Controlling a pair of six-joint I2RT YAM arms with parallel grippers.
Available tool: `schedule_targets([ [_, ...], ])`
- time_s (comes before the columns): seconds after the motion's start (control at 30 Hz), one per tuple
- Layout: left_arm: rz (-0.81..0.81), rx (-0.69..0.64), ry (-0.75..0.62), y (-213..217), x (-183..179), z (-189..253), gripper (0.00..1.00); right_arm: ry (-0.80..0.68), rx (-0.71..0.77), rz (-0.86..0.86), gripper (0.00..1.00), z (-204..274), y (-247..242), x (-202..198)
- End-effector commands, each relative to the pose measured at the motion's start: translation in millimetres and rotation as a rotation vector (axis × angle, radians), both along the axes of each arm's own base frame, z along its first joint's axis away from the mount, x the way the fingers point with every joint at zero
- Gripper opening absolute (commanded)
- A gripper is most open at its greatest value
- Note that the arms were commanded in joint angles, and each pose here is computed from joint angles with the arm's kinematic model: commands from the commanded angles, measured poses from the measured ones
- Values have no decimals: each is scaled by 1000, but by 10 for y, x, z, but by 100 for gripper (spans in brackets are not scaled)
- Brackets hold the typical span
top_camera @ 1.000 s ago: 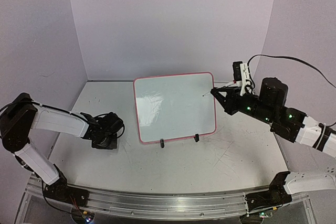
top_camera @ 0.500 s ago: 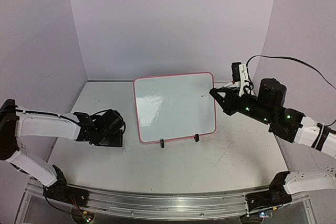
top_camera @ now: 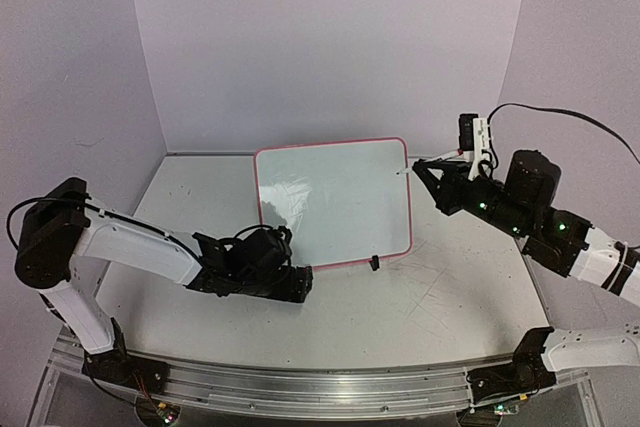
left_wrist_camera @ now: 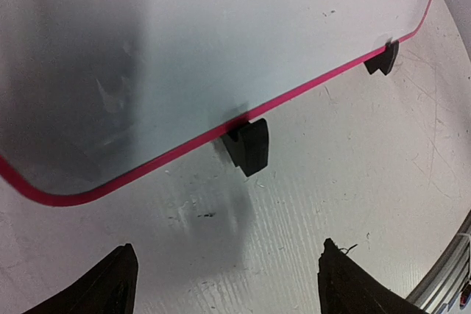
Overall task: Write a sentence on the whiteboard
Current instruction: Move the whiteboard to the center of the board.
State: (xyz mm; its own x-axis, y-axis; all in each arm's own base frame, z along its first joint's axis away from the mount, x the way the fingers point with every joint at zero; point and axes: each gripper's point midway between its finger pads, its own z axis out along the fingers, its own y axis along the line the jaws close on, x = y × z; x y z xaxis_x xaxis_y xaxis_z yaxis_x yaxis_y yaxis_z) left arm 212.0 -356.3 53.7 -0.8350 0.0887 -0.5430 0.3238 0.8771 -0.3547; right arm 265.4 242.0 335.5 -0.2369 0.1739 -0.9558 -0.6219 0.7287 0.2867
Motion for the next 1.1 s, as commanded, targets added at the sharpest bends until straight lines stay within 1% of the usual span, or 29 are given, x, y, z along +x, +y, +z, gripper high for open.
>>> schedule_targets([
  [0.0, -80, -146, -44, -538, 123, 217, 84, -11, 29, -36, 0, 56, -100, -31],
  [0.13, -103, -134, -38, -689, 168, 98, 80, -2, 35, -36, 0, 49, -99, -36],
  [0.27, -127, -123, -65, -802, 230, 39, 79, 5, 33, -40, 0, 23, -100, -24],
  [0.43, -154, -106, -89, -930, 300, -6, 79, 9, 28, -37, 0, 8, -83, -12],
  [0.57, -183, -113, -94, -1059, 290, -2, 79, 11, 28, -38, 0, 12, -74, -2],
  [0.67, -204, -126, -98, -1114, 242, 59, 81, 18, 23, -43, 0, -14, -62, 23],
  [0.77, -209, -140, -113, -1036, 201, 201, 85, 24, 10, -39, 0, -42, -27, 53],
  [0.83, -218, -144, -137, -904, 152, 337, 87, 24, -4, -33, 0, -58, 10, 79],
  [0.93, -214, -170, -210, -663, 110, 710, 91, 16, -37, -10, 0, -66, 98, 118],
  [1.0, -196, -184, -258, -462, 120, 950, 91, 8, -60, 9, 0, -62, 167, 149],
  [1.03, -178, -179, -270, -338, 166, 996, 91, 4, -76, 18, 0, -76, 205, 169],
  [1.07, -167, -201, -289, -225, 202, 1138, 90, 0, -86, 24, 0, -76, 234, 186],
])
